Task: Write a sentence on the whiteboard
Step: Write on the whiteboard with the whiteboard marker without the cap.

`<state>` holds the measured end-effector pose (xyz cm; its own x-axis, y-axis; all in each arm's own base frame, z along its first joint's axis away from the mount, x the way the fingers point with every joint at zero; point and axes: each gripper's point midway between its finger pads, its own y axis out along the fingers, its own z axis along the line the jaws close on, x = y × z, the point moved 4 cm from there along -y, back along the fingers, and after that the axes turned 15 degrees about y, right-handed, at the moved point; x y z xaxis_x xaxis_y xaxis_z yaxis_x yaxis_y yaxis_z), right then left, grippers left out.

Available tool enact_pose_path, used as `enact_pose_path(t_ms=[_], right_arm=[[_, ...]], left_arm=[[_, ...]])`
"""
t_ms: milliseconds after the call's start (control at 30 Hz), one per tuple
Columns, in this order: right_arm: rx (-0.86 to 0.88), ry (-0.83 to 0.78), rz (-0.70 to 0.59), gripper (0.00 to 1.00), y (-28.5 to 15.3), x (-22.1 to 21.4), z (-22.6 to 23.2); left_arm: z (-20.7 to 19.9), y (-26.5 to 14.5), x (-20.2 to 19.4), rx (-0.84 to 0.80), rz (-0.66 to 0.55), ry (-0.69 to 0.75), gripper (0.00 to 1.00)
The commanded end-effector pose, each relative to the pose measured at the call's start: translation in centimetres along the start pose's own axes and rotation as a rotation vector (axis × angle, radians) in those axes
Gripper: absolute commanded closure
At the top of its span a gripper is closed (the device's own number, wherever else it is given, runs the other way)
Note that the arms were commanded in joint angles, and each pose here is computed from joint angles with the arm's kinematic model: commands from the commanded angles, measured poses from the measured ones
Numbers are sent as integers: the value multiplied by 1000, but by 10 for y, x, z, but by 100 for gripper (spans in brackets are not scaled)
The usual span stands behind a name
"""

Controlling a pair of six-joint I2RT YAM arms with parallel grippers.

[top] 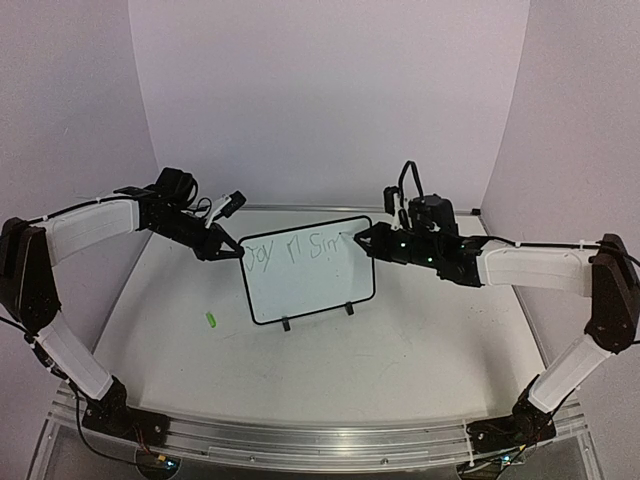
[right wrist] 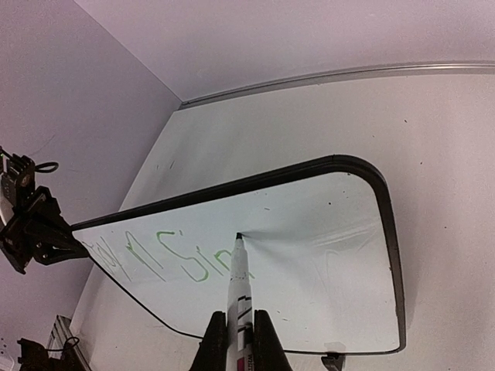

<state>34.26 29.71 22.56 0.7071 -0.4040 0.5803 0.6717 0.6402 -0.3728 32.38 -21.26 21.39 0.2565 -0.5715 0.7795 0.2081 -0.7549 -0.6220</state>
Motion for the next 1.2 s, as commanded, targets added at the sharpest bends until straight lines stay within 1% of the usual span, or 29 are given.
enact_pose_path(t_ms=[0,233,367,767,1167], right_arm=[[-23,19,-32,100,-2,3,-7],[-48,39,10,100,-3,-12,-21],[-52,41,13,100,-4,-14,-23],[37,2,-45,100,-27,8,7],[19,-15,-47,100,-11,11,7]], left_arm=[[13,1,-7,94,70,67,100],[13,1,-7,96,70,68,100],[13,1,-7,94,71,67,100],[13,1,-7,96,72,68,100],[13,1,-8,95,74,66,100]])
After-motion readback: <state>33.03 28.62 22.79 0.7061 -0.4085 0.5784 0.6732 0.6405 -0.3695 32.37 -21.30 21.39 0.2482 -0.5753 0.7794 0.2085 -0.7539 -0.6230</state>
